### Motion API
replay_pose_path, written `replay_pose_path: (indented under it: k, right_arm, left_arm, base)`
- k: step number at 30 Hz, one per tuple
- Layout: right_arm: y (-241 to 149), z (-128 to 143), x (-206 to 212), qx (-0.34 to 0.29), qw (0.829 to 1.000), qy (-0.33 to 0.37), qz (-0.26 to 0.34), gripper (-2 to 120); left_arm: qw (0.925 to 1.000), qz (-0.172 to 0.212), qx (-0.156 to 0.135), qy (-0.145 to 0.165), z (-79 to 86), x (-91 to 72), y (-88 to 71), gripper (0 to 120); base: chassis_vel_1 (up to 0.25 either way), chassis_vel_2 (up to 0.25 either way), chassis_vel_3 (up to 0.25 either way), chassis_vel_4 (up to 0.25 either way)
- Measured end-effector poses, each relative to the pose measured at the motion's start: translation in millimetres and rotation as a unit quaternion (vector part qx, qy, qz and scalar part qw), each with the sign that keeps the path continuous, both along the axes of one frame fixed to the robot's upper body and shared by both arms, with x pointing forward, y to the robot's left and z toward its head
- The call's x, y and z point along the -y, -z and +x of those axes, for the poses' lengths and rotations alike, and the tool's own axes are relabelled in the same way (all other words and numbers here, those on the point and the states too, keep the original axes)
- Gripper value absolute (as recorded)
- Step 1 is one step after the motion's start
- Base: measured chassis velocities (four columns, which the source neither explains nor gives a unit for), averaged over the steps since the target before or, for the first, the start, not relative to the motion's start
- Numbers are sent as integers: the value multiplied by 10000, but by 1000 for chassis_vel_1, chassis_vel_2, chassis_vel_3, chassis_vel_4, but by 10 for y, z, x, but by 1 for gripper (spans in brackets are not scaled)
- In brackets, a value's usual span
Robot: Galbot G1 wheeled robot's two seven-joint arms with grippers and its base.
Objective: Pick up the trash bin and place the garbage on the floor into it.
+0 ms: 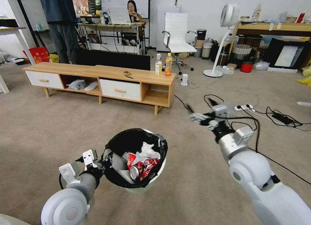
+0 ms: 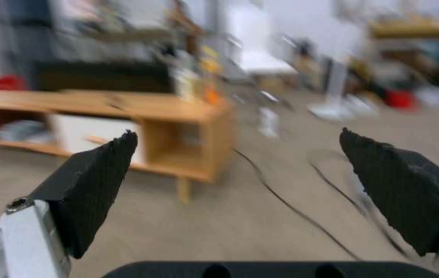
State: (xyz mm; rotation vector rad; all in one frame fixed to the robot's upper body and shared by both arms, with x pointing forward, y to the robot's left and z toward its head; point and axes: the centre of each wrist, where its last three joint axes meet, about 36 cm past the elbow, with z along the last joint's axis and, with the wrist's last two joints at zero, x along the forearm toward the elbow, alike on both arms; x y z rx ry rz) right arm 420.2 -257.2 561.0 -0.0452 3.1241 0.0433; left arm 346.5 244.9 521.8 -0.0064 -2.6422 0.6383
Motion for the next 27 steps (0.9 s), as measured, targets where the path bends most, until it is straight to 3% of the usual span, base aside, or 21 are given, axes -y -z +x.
replay_pose_path:
  k: [3, 10, 17, 27]
  right_arm:
    - [-14, -122, 169, -342, 9978, 560, 50, 100]
    - [243, -459, 454, -484, 9908, 1234, -288, 100]
    - [535, -656, 468, -278, 9881, 1501, -195, 100]
    - [594, -708, 451, -143, 9879, 1543, 2, 100]
  left_arm:
    - [10000, 4, 43, 16, 19, 5, -25, 7]
    - [9999, -25, 125, 58, 81, 41, -46, 7]
    - [9998, 53, 196, 90, 85, 51, -50, 7]
    - [9998, 89, 162, 119, 55, 79, -42, 7]
  base:
    - [0, 0, 0, 0]
    - [0, 0, 0, 0]
    - [0, 0, 0, 0]
    - [0, 0, 0, 0]
